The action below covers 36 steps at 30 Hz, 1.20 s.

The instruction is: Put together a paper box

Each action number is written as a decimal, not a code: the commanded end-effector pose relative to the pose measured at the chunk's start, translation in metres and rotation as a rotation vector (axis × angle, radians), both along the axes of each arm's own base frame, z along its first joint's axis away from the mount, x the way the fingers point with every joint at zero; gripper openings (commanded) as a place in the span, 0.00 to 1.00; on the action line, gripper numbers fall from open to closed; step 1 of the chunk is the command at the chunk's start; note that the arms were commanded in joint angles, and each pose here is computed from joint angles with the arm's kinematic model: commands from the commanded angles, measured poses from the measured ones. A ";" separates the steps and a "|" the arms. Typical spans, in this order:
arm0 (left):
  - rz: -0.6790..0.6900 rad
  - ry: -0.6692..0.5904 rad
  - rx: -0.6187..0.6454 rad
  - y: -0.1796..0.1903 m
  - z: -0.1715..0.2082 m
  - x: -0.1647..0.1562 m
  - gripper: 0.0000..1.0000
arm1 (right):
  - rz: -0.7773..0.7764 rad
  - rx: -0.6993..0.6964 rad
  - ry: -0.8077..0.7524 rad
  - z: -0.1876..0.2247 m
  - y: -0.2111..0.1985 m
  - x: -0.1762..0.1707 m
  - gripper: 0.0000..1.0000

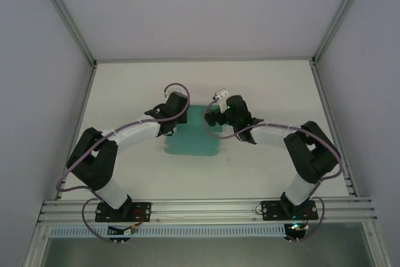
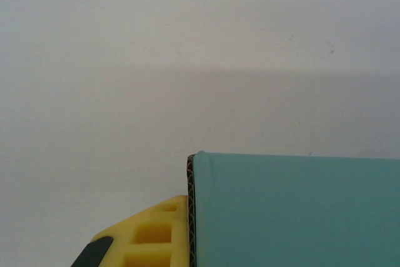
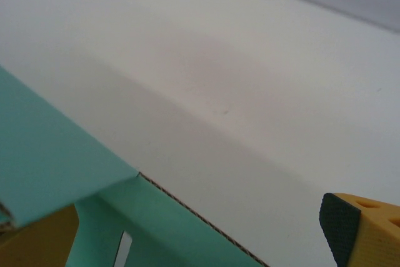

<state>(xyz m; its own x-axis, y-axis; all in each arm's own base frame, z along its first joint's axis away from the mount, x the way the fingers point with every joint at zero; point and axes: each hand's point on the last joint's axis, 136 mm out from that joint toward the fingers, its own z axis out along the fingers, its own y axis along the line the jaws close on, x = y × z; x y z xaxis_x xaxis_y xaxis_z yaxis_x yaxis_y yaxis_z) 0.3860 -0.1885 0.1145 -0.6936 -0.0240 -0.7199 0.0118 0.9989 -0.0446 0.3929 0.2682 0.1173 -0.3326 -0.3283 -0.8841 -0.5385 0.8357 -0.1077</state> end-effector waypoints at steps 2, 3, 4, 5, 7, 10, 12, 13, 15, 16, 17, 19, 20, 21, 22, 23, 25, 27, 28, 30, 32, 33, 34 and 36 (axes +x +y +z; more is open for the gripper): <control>-0.076 -0.041 -0.092 -0.030 0.021 -0.004 0.00 | -0.144 0.132 -0.264 0.057 0.015 0.018 1.00; -0.067 -0.044 -0.082 -0.028 0.021 -0.004 0.00 | -0.161 0.146 -0.288 0.062 0.014 0.017 1.00; -0.063 -0.047 -0.077 -0.028 0.021 -0.004 0.00 | -0.176 0.150 -0.307 0.066 0.012 0.017 1.00; -0.057 -0.047 -0.070 -0.027 0.021 -0.004 0.00 | -0.185 0.141 -0.318 0.068 0.010 0.015 1.00; -0.054 -0.045 -0.062 -0.026 0.021 -0.004 0.00 | -0.226 0.107 -0.322 0.071 0.000 0.015 1.00; -0.014 -0.052 -0.055 -0.020 0.024 -0.002 0.00 | -0.224 0.023 -0.275 0.065 -0.012 0.005 1.00; 0.016 -0.067 -0.045 -0.017 0.029 0.001 0.00 | -0.212 -0.030 -0.193 0.053 -0.022 -0.009 1.00; 0.024 -0.075 -0.043 -0.016 0.032 0.004 0.00 | -0.217 -0.053 -0.150 0.047 -0.029 -0.017 1.00; 0.036 -0.102 -0.044 -0.016 0.042 0.008 0.00 | -0.241 -0.089 -0.063 0.037 -0.047 -0.034 1.00; 0.042 -0.115 -0.046 -0.016 0.047 0.011 0.00 | -0.246 -0.104 -0.029 0.034 -0.055 -0.043 1.00; 0.046 -0.126 -0.046 -0.015 0.051 0.013 0.00 | -0.259 -0.110 0.000 0.033 -0.064 -0.052 1.00; 0.050 -0.141 -0.048 -0.015 0.059 0.017 0.00 | -0.274 -0.099 0.062 0.033 -0.077 -0.067 1.00; 0.050 -0.148 -0.048 -0.014 0.063 0.019 0.00 | -0.292 -0.084 0.090 0.035 -0.085 -0.073 1.00; 0.050 -0.156 -0.046 -0.013 0.066 0.020 0.00 | -0.292 -0.070 0.118 0.036 -0.090 -0.079 1.00; 0.047 -0.162 -0.045 -0.013 0.069 0.021 0.00 | -0.295 -0.050 0.151 0.035 -0.095 -0.083 1.00; 0.046 -0.172 -0.049 -0.012 0.073 0.020 0.00 | -0.329 -0.023 0.189 0.033 -0.105 -0.086 1.00; 0.039 -0.189 -0.065 -0.012 0.080 0.018 0.00 | -0.338 0.028 0.290 0.023 -0.114 -0.091 1.00; 0.028 -0.209 -0.090 -0.012 0.088 0.015 0.00 | -0.367 0.084 0.379 0.010 -0.123 -0.091 1.00; 0.021 -0.214 -0.094 -0.012 0.090 0.014 0.00 | -0.361 0.099 0.411 0.006 -0.123 -0.091 1.00; 0.021 -0.224 -0.095 -0.009 0.095 0.011 0.00 | -0.353 0.115 0.445 0.000 -0.121 -0.088 1.00; 0.018 -0.232 -0.100 -0.008 0.098 0.009 0.00 | -0.321 0.123 0.460 -0.001 -0.114 -0.085 1.00; 0.012 -0.232 -0.103 -0.008 0.097 0.008 0.00 | -0.318 0.124 0.460 -0.002 -0.112 -0.082 1.00; -0.008 -0.232 -0.107 -0.011 0.096 0.006 0.00 | -0.321 0.125 0.457 -0.001 -0.111 -0.078 1.00; -0.019 -0.231 -0.109 -0.012 0.095 0.006 0.00 | -0.324 0.129 0.449 0.000 -0.108 -0.071 1.00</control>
<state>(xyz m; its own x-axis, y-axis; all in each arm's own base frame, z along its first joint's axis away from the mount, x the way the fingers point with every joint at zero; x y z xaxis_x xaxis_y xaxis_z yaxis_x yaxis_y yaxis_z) 0.3934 -0.2001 0.2101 -0.5178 -0.1141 -0.8478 0.0253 0.9886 -0.1485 0.3173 0.1472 0.1095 -0.7444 -0.0725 -0.6638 -0.2079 0.9698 0.1272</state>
